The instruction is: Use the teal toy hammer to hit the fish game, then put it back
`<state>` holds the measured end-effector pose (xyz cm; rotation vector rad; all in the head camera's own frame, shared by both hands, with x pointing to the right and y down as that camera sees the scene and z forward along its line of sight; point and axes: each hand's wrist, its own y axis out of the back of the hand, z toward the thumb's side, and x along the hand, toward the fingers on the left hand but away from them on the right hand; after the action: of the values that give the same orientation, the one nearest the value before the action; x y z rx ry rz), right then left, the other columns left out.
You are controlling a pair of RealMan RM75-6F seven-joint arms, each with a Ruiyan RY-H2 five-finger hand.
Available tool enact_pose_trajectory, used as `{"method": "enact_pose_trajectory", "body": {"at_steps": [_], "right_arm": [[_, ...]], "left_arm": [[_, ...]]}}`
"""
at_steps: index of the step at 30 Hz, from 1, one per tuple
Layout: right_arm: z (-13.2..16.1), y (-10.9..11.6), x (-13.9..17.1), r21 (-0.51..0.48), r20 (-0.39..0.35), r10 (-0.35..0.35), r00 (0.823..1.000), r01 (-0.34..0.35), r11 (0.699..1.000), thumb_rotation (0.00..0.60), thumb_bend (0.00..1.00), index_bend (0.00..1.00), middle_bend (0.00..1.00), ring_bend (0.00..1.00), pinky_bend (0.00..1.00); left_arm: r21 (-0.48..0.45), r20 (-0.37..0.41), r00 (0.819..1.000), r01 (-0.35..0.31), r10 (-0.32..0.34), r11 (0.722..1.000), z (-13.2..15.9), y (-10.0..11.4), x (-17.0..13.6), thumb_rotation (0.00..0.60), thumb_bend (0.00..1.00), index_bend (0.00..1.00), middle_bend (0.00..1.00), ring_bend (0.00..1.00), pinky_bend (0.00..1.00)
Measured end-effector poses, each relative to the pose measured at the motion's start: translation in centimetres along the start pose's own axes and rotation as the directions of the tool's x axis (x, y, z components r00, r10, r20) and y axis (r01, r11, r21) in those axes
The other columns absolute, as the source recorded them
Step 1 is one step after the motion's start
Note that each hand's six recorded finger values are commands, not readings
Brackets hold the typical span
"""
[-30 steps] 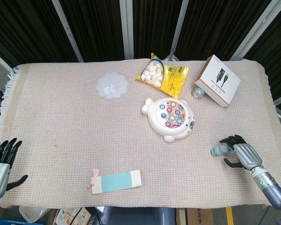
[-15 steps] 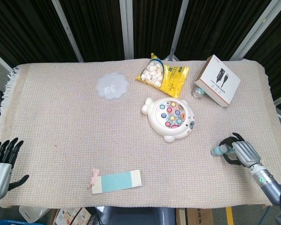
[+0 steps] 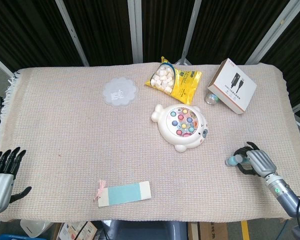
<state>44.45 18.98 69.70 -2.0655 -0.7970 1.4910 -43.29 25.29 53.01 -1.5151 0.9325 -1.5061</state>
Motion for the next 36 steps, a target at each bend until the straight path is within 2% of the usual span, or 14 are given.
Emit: {"method": "enact_pose_trajectory", "body": {"at_steps": [13, 23, 30, 36], "right_arm": [[0.0, -0.2, -0.1, -0.008, -0.005, -0.009, 1.000, 0.009, 1.000, 0.600, 0.57, 0.55, 0.48, 0.36, 0.13], [0.4, 0.2, -0.2, -0.017, -0.020, -0.044, 0.999, 0.044, 0.999, 0.600, 0.70, 0.76, 0.64, 0.52, 0.30], [2.0, 1.9, -0.3, -0.027, -0.074, -0.103, 0.992, 0.102, 0.994, 0.600, 0.77, 0.88, 0.74, 0.60, 0.42], [5.7, 4.5, -1.3, -0.003, -0.153, -0.144, 0.978, 0.146, 0.989, 0.600, 0.81, 0.94, 0.77, 0.64, 0.47]], "left_arm": [[0.001, -0.007, 1.000, 0.004, -0.004, 1.000, -0.2, -0.2, 0.0, 0.600, 0.12, 0.00, 0.00, 0.00, 0.00], [-0.002, -0.009, 1.000, 0.007, -0.007, 1.000, -0.3, -0.2, 0.1, 0.600, 0.12, 0.00, 0.00, 0.00, 0.00], [-0.003, 0.002, 1.000, 0.009, -0.009, 1.000, -0.1, -0.3, 0.3, 0.600, 0.12, 0.00, 0.00, 0.00, 0.00], [-0.003, 0.024, 1.000, 0.012, -0.012, 1.000, 0.3, -0.4, 0.6, 0.600, 0.12, 0.00, 0.00, 0.00, 0.00]]}}
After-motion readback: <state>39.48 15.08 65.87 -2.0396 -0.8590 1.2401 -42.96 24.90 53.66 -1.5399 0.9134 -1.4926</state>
